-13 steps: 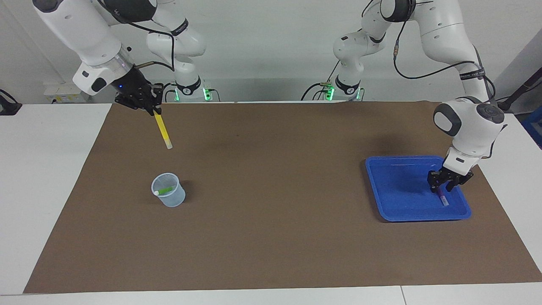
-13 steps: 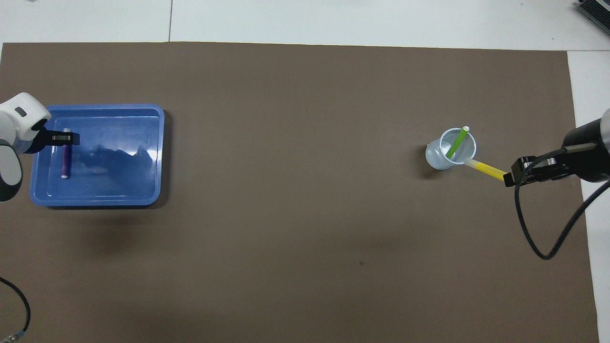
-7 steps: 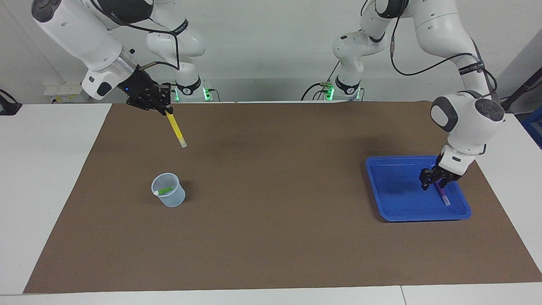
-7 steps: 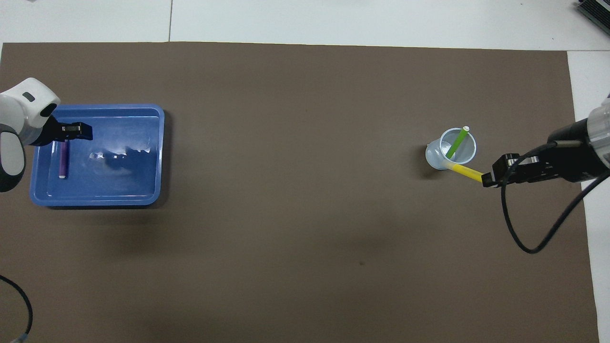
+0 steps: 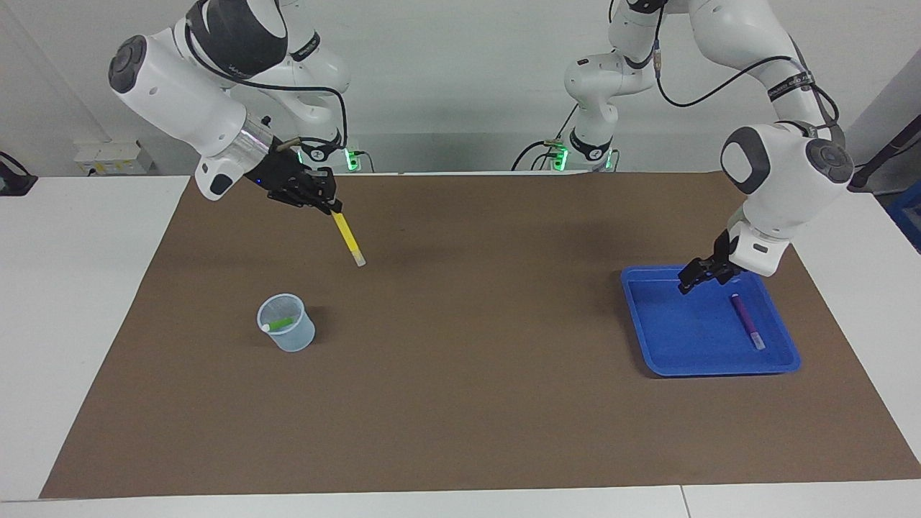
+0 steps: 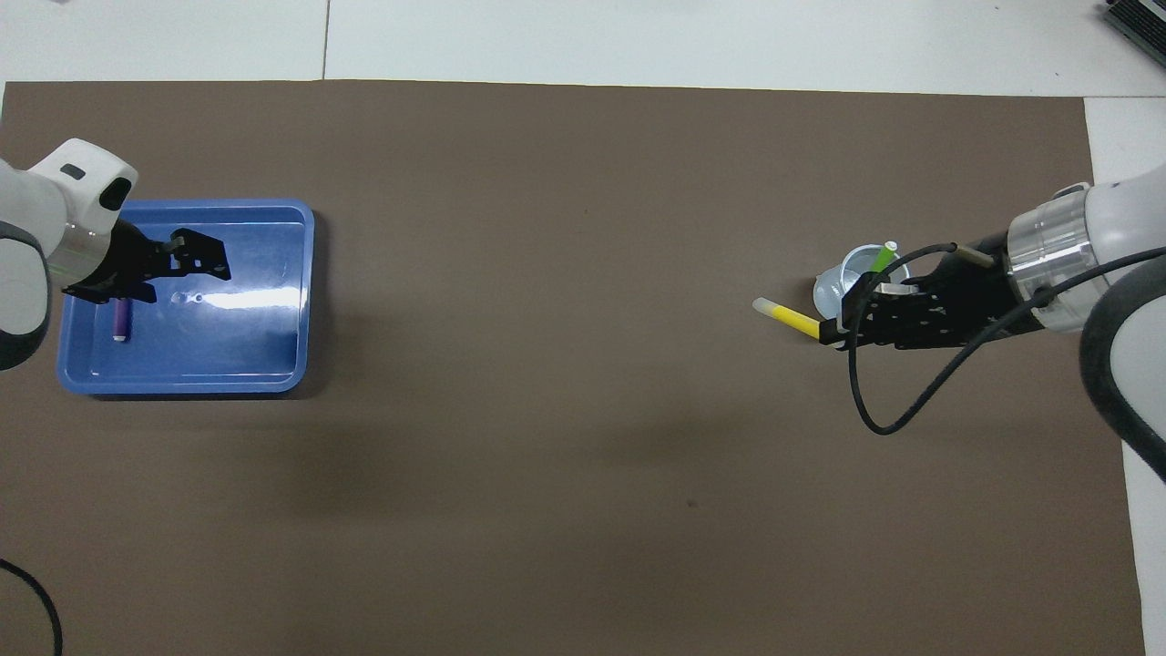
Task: Right arm passes pens to left for tray arrangement
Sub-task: 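Carry the yellow pen toward the left gripper while the left gripper approaches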
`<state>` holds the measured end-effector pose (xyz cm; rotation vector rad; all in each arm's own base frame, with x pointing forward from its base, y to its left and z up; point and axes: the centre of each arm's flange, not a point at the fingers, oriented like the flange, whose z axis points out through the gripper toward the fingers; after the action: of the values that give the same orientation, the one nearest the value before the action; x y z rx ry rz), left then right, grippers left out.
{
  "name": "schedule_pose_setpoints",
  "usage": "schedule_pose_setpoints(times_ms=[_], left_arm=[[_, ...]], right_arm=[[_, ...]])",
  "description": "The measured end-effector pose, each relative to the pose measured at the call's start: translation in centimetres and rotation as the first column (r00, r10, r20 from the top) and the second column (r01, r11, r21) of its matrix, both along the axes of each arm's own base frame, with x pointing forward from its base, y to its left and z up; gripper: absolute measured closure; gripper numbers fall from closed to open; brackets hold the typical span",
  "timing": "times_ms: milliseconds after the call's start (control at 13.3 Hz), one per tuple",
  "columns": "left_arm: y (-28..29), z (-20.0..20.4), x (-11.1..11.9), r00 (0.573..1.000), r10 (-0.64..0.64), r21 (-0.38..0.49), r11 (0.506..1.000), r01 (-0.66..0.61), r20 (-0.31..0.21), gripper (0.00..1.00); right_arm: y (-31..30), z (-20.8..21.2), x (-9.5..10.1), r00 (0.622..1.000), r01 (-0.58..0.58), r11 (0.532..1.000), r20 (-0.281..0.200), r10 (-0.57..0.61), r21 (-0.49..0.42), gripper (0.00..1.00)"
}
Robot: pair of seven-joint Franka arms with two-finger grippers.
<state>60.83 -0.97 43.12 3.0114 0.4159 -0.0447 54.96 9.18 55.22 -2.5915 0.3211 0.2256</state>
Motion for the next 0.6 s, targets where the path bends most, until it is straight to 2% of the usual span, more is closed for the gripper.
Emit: schedule_pose_setpoints(times_ms=[301, 451, 601], left_arm=[[-10.1, 1.3, -1.4, 0.972, 0.226, -0.076, 0.97, -0.23, -0.064, 0.0], [-14.9, 1.9, -2.5, 0.93, 0.352, -0.087, 0.928, -0.362, -0.108, 0.0], [-18.4, 2.7, -3.6, 0.863, 0.476, -0.104, 0.862, -0.496, -0.166, 0.0]], right_arm=[[4.3, -0.6, 0.4, 0.981, 0.19, 0.978, -0.045, -0.187, 0.08, 0.82], [5.9, -0.4, 0.4, 0.966, 0.255, 0.962, -0.066, -0.249, 0.102, 0.82], [7.2, -0.5, 0.4, 0.95, 0.308, 0.944, -0.079, -0.301, 0.114, 0.82]])
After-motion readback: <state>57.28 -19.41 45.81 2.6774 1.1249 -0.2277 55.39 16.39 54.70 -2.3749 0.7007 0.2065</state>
